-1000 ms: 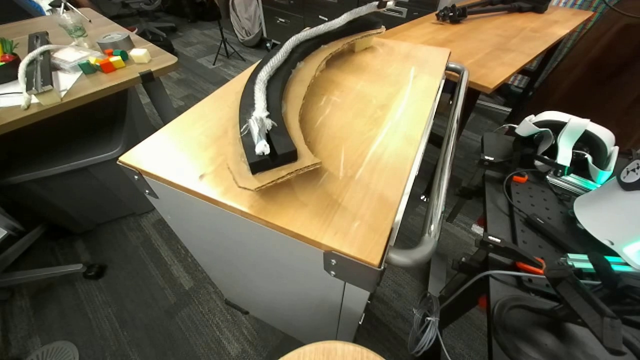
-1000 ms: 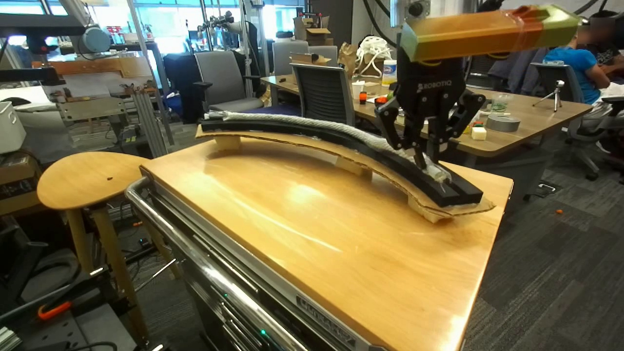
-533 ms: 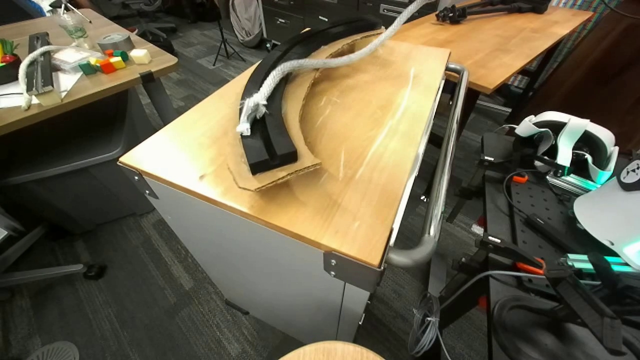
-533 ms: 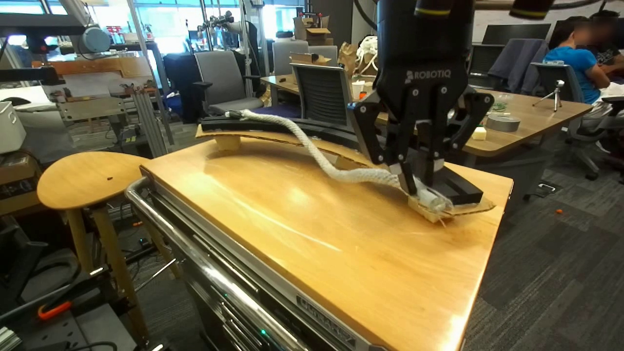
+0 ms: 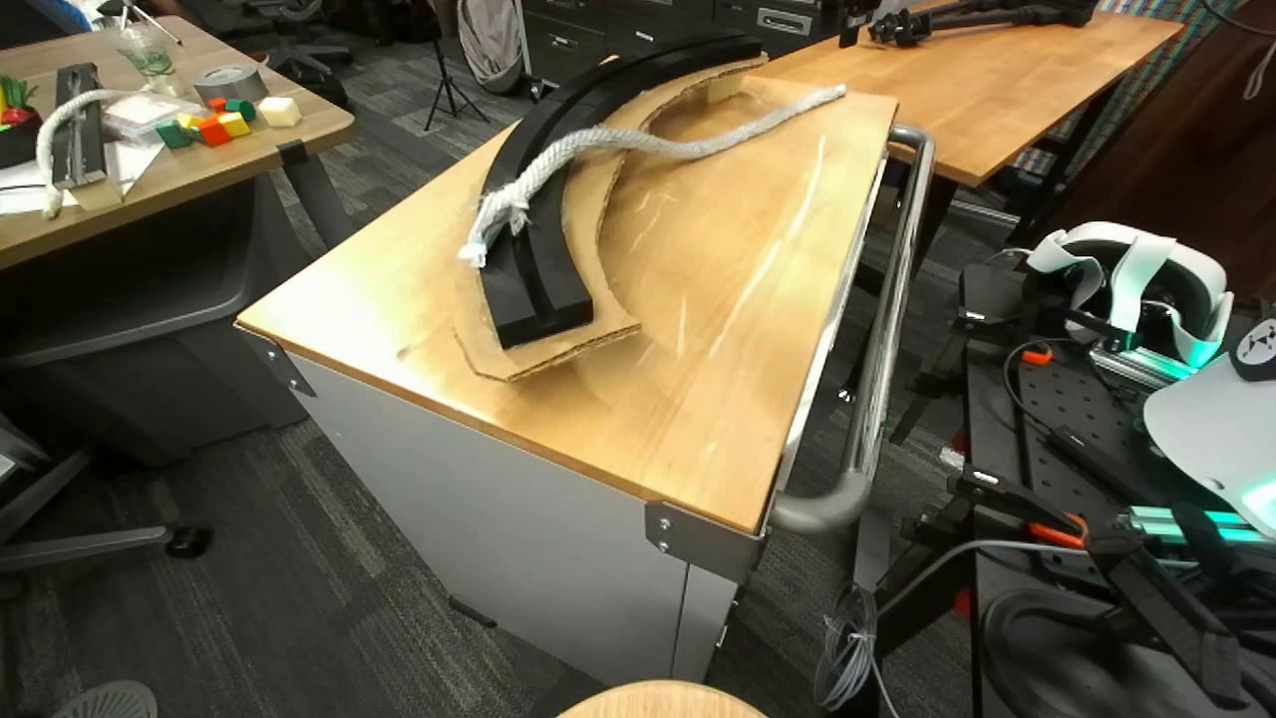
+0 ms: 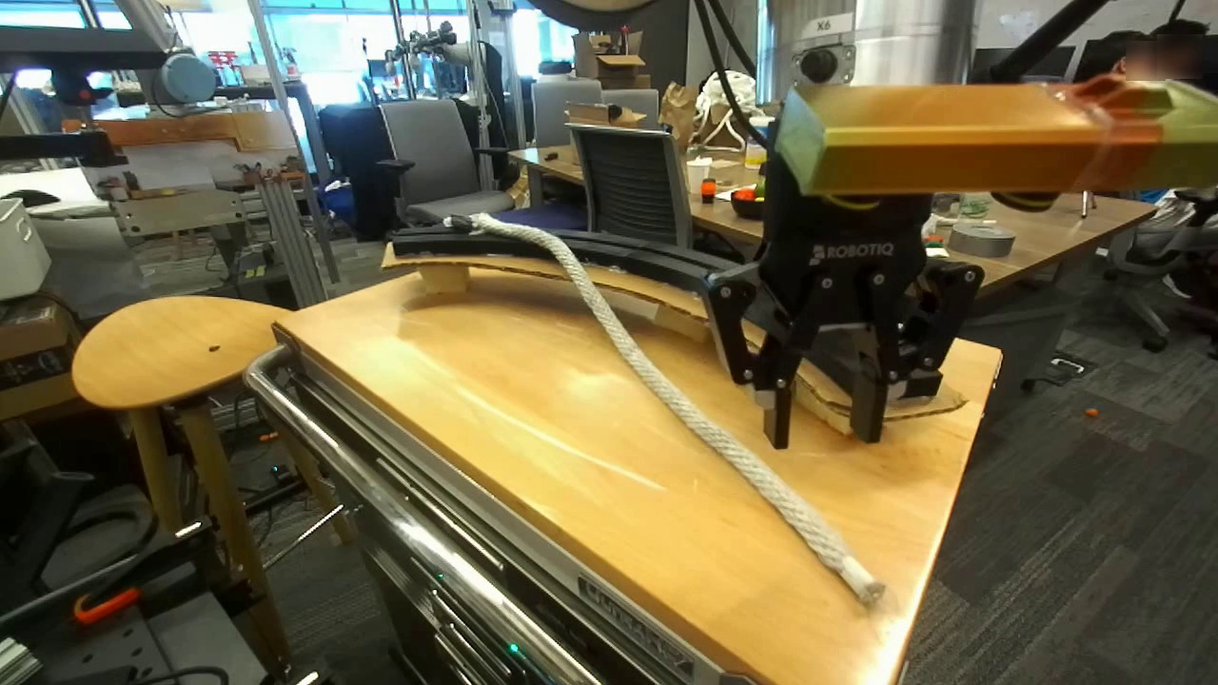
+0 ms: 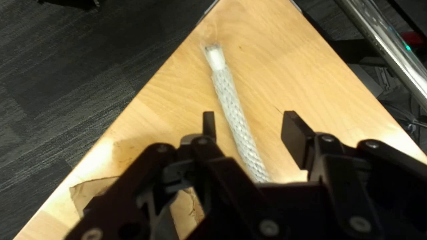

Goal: Remove the rope from the object

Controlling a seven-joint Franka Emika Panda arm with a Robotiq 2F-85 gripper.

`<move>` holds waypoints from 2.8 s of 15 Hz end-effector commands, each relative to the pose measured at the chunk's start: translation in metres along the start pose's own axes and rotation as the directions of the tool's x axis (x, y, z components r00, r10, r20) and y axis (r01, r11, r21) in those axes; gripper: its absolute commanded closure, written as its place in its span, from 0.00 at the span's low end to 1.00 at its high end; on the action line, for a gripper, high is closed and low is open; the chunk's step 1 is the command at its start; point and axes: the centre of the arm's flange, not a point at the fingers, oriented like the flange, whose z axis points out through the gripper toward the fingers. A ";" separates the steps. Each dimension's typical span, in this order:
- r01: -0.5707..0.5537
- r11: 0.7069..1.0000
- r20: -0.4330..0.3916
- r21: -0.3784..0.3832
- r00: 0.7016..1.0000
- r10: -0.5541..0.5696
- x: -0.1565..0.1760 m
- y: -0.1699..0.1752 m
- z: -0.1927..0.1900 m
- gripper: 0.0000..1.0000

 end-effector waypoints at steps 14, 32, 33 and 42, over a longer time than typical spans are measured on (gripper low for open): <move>0.115 0.993 -0.375 -0.037 0.919 -0.121 -0.010 -0.050 -0.092 0.00; 0.487 0.793 -0.377 -0.365 0.702 -0.605 0.233 -0.205 -0.109 0.00; 0.496 0.788 -0.388 -0.365 0.688 -0.613 0.240 -0.207 -0.111 0.00; 0.591 0.735 -0.337 -0.332 0.653 -0.678 0.345 -0.227 -0.102 0.00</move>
